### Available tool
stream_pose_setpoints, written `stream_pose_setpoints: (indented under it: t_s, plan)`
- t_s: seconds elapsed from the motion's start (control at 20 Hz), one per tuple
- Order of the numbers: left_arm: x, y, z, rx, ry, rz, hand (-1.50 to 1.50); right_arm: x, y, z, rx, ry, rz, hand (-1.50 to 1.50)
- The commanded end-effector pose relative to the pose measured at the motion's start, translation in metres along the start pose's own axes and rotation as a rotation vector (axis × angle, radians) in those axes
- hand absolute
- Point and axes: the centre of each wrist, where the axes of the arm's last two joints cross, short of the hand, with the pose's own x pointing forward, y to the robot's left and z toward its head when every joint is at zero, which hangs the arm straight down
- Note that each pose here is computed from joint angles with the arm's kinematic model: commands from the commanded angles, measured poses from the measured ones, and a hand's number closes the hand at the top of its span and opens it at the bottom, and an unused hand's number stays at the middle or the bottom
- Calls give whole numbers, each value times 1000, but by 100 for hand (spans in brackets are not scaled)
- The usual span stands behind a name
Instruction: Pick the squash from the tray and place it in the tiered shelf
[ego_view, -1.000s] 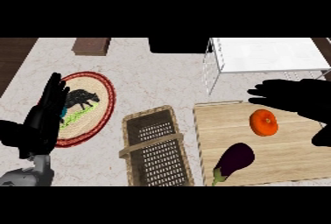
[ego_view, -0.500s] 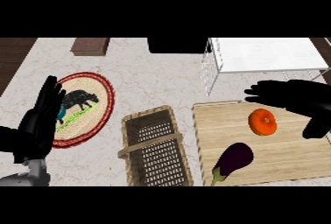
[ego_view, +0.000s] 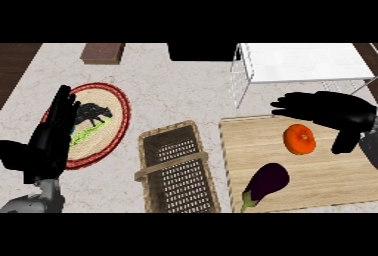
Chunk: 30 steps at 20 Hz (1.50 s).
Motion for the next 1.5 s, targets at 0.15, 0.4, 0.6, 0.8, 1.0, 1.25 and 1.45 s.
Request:
stream_pose_setpoints:
  t_s: [0.15,0.4,0.6,0.8,1.0,1.25,1.45]
  plan:
    - [4,16,-1,7,-5,12,0,-12,-1,-18,22,-71,-40,-150]
    - [19,9,-5,6,-5,-11,0,-7,20,-14,57,-57,-40,-150]
    - [28,17,-5,-9,4,-9,0,-2,39,-25,135,-44,14,150]
    - [0,0,-10,-6,15,-2,0,-10,46,-36,51,-116,75,150]
    - [-7,9,-9,0,1,-12,0,-1,40,-27,-40,-137,116,150]
    - [-1,3,-4,38,14,0,0,4,78,-38,-98,264,-129,150]
    - [-5,16,2,65,11,-24,0,13,121,-40,-134,623,-384,150]
